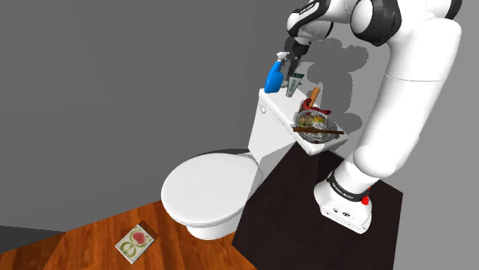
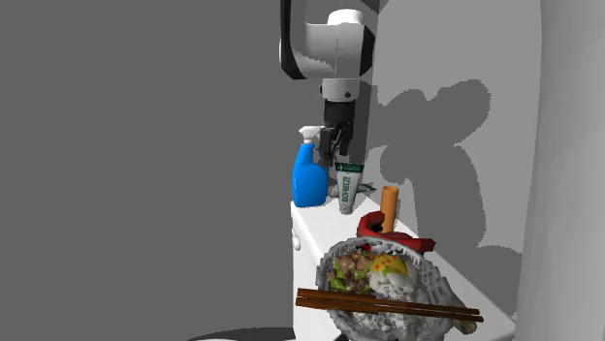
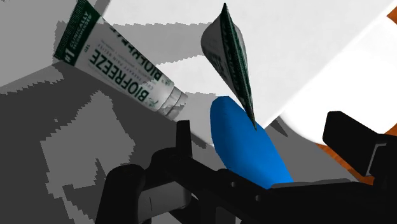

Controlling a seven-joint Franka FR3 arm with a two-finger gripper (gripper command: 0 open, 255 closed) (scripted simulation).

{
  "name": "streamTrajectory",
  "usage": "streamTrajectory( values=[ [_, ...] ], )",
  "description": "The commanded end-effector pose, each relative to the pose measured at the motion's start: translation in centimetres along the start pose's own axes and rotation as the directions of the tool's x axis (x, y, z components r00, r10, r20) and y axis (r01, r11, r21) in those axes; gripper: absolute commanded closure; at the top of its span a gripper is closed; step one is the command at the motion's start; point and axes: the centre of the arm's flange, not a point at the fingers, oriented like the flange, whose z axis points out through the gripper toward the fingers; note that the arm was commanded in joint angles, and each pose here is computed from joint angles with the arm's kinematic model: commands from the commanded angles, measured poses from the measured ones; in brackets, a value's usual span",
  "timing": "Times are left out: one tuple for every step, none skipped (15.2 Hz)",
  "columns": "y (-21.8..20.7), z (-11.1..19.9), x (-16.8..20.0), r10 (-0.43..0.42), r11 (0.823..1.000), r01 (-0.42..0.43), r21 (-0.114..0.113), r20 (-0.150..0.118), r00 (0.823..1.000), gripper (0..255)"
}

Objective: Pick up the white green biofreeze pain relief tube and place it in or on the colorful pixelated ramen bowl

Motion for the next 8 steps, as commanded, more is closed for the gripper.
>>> streamTrajectory(
  values=[
    [0.1,1.1,-0.1,-0.001,1.0,0.001,0.0,0.0,1.0,0],
    [0.1,1.6,-0.1,-0.001,1.0,0.001,0.0,0.0,1.0,0],
    [0.1,2.2,-0.1,-0.001,1.0,0.001,0.0,0.0,1.0,0],
    [0.1,3.0,-0.1,-0.001,1.0,0.001,0.0,0.0,1.0,0],
    [0.1,3.0,-0.1,-0.001,1.0,0.001,0.0,0.0,1.0,0],
    [0.1,3.0,-0.1,-0.001,1.0,0.001,0.0,0.0,1.0,0],
    [0.1,3.0,-0.1,-0.001,1.0,0.001,0.0,0.0,1.0,0],
    [0.1,3.0,-0.1,-0.001,1.0,0.001,0.0,0.0,1.0,0]
  ],
)
